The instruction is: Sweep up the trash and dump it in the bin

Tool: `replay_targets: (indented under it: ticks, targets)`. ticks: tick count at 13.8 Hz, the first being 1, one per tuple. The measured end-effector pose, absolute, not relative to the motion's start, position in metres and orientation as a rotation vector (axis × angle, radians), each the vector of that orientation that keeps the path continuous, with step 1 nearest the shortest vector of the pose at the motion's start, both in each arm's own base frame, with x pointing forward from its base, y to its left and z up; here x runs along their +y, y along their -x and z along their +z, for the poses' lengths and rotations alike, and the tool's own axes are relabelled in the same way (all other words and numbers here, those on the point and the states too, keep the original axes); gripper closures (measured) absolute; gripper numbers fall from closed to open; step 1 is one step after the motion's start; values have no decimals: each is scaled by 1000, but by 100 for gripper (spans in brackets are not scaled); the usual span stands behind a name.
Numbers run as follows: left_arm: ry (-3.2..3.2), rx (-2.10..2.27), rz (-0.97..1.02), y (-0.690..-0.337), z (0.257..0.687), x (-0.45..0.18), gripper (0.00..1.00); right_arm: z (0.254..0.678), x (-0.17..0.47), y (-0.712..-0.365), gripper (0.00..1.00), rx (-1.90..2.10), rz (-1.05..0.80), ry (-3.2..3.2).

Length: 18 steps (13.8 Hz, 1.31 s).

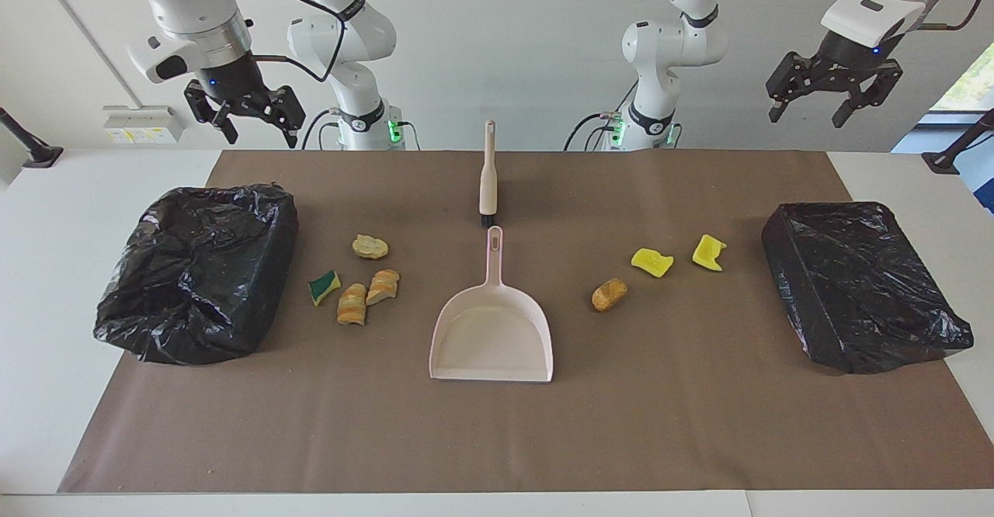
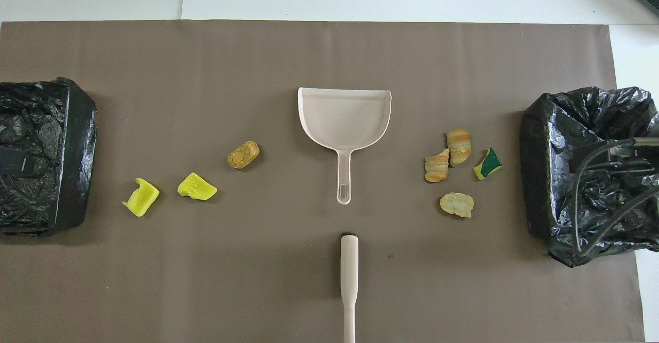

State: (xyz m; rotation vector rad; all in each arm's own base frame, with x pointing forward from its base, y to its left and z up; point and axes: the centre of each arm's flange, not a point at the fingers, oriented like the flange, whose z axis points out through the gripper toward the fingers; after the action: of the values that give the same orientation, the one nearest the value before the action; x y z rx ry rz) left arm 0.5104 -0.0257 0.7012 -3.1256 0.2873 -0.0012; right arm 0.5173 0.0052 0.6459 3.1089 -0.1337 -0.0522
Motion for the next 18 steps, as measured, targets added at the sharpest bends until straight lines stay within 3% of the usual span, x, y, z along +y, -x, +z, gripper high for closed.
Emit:
replay_targets:
  ticks: [18]
  targets:
    - [3126, 287, 0, -510, 701, -26, 0, 645, 0, -517, 0, -150, -56, -3108]
